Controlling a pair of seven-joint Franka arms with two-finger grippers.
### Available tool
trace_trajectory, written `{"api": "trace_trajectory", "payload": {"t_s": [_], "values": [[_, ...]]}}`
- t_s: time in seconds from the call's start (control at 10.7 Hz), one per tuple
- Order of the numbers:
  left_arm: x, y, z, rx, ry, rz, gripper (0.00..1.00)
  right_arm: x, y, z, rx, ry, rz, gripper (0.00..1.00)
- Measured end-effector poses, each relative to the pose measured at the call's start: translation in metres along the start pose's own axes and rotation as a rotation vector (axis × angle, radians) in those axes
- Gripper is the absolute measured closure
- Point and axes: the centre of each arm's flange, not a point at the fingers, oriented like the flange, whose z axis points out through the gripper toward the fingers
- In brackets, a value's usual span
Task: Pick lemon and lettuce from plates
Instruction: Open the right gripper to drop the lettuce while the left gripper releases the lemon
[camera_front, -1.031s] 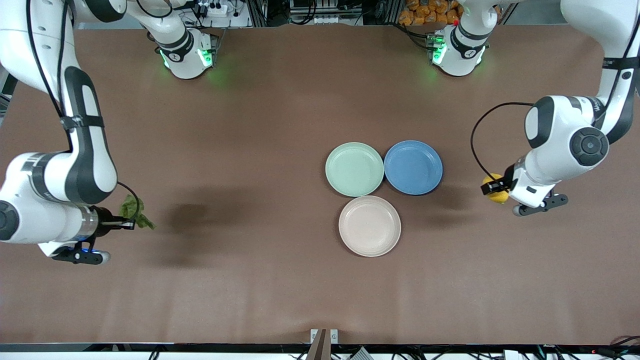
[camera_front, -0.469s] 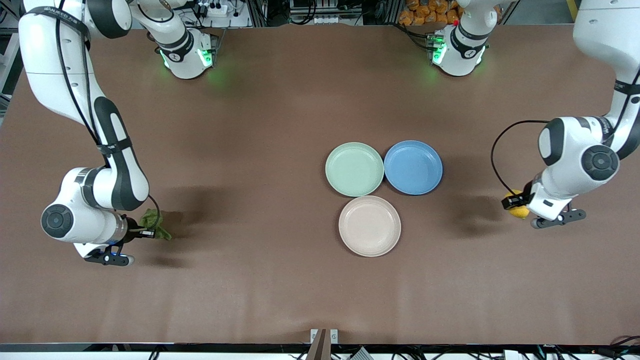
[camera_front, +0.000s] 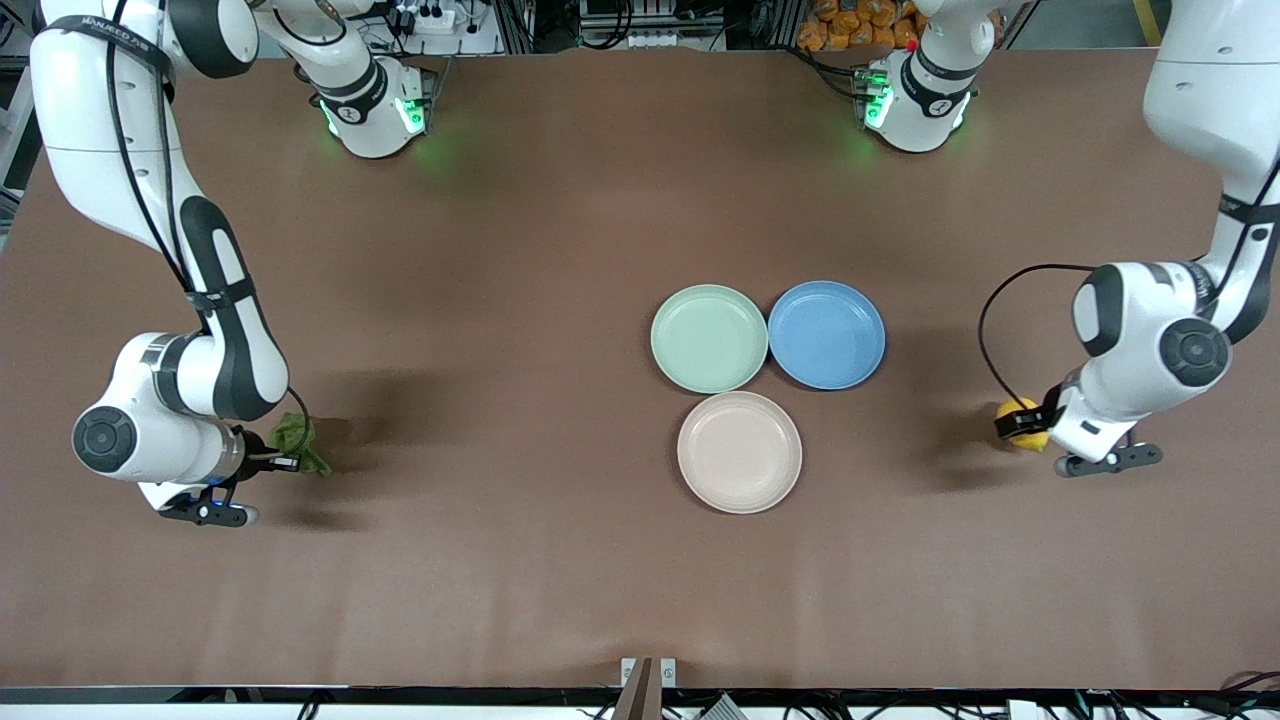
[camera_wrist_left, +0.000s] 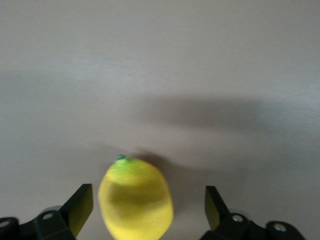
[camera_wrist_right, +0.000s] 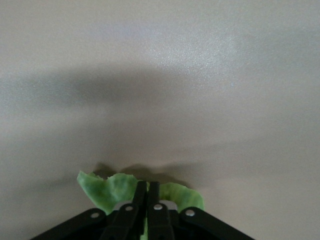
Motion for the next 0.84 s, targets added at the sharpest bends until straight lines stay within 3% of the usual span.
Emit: {"api": "trace_trajectory", "payload": {"t_s": [0.28,0.66,0.84], "values": [[0.006,0.026,-0.01,-0.003,0.026,0.04,0.0,0.002,-0.001,-0.045,0.008,0.052,-0.001,0.51],[-0.004,0.123,-0.028,-0.049,0.06,0.001,0.0,-0.025,0.024,-0.188,0.028,0.111,0.03,0.0],[-0.016,0.136,-0.025,-0.056,0.043,-0.001,0.0,-0.054,0.033,-0.267,0.042,0.168,0.037,0.0]]}}
